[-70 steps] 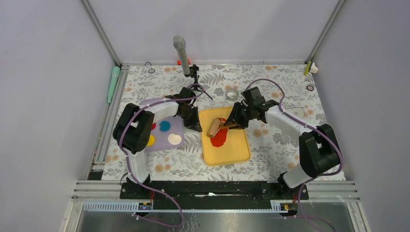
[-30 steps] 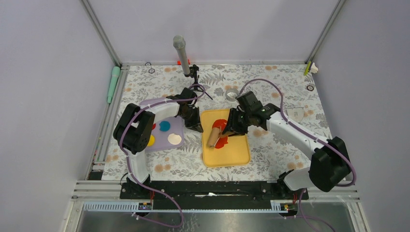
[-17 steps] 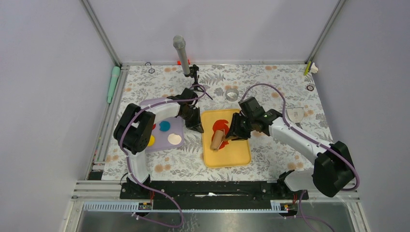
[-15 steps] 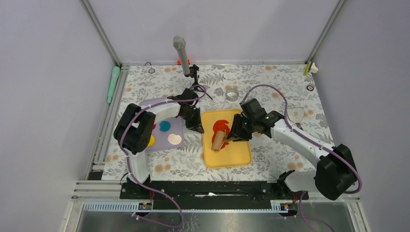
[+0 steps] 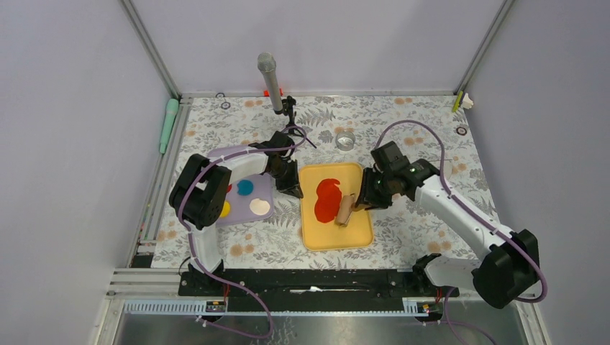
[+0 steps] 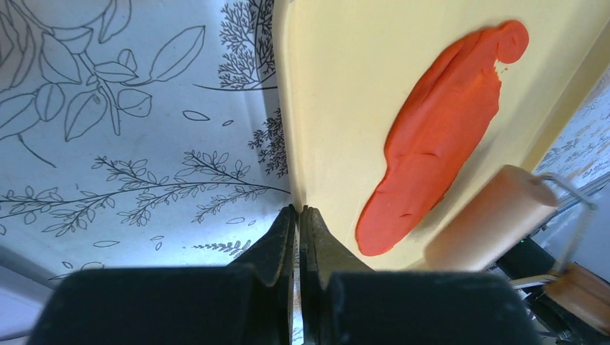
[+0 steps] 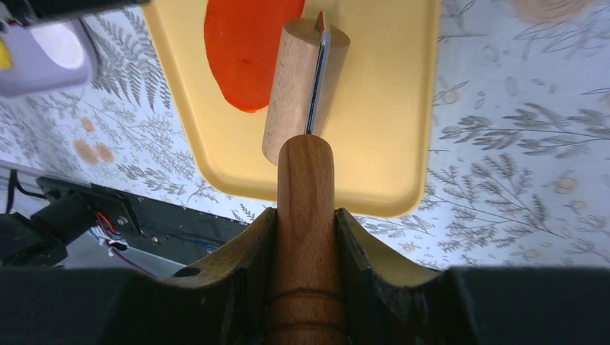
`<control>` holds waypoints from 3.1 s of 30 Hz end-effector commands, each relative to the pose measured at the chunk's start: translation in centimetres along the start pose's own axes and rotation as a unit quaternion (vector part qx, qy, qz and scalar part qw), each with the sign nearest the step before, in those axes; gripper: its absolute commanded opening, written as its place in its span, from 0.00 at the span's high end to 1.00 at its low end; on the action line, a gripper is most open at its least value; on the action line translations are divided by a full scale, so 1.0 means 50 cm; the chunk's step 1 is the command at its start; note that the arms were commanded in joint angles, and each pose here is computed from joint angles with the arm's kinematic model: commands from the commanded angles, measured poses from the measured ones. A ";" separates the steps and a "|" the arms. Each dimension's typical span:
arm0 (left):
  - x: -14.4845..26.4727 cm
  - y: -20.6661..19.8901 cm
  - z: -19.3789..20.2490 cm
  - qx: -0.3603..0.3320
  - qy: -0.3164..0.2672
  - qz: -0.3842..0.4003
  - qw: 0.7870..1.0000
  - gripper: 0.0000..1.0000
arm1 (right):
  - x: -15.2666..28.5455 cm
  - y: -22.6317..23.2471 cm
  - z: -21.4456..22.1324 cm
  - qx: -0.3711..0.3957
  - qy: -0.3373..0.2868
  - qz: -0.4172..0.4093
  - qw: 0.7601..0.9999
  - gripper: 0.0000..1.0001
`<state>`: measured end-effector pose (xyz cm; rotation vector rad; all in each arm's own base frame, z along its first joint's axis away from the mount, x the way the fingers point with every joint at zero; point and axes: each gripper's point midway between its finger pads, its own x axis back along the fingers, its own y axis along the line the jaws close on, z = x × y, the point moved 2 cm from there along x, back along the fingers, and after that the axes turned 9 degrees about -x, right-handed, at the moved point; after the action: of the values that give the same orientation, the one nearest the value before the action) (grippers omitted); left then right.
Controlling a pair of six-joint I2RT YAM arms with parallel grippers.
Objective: Roll out the dumpling wrappers from the dough
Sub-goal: Flatten out the dough on the work surface, then place the rolling pin at the center of the board, then pick up the dumpling mold from the center of the board.
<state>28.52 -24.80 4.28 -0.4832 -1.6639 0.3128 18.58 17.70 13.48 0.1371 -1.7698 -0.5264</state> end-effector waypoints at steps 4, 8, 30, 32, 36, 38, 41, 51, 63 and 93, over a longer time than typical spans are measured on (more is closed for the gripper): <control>0.024 -0.028 -0.037 -0.014 -0.029 0.021 0.999 1.00 | 0.145 0.001 -0.167 -0.019 -0.133 -0.014 0.991 1.00; 0.019 -0.043 -0.045 -0.006 -0.034 0.027 0.999 1.00 | 0.149 -0.054 -0.237 -0.071 -0.182 0.000 0.981 1.00; 0.040 -0.096 -0.079 -0.025 -0.065 0.018 0.997 0.52 | 0.102 -0.208 -0.456 -0.222 -0.389 -0.079 0.891 1.00; 0.062 -0.096 -0.073 -0.036 -0.071 0.013 0.997 0.47 | 0.104 -0.210 -0.469 -0.228 -0.398 -0.085 0.885 1.00; 0.097 -0.098 -0.060 -0.055 -0.086 0.012 0.995 0.43 | 0.090 -0.243 -0.485 -0.252 -0.415 -0.086 0.870 1.00; 0.109 -0.099 -0.052 -0.062 -0.090 0.015 0.994 0.43 | 0.073 -0.259 -0.495 -0.267 -0.411 -0.101 0.866 1.00; 0.117 -0.102 -0.042 -0.069 -0.088 0.024 0.993 0.43 | 0.041 -0.277 -0.502 -0.292 -0.407 -0.116 0.858 1.00; 0.148 -0.125 -0.027 -0.095 -0.083 0.055 0.990 0.31 | -0.025 -0.326 -0.439 -0.350 -0.366 -0.075 0.859 0.38; 0.192 -0.150 -0.037 -0.126 -0.096 0.063 0.985 0.24 | 0.076 -0.398 -0.292 -0.310 -0.298 0.155 0.889 0.00; 0.398 -0.057 0.004 -0.109 -0.251 -0.018 0.962 0.03 | -0.243 0.062 -0.563 -0.104 -0.204 0.035 0.973 0.40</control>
<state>25.92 -18.33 22.07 -0.5964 -2.1676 0.2288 47.46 17.05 8.16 -0.1566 -2.0659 -0.7133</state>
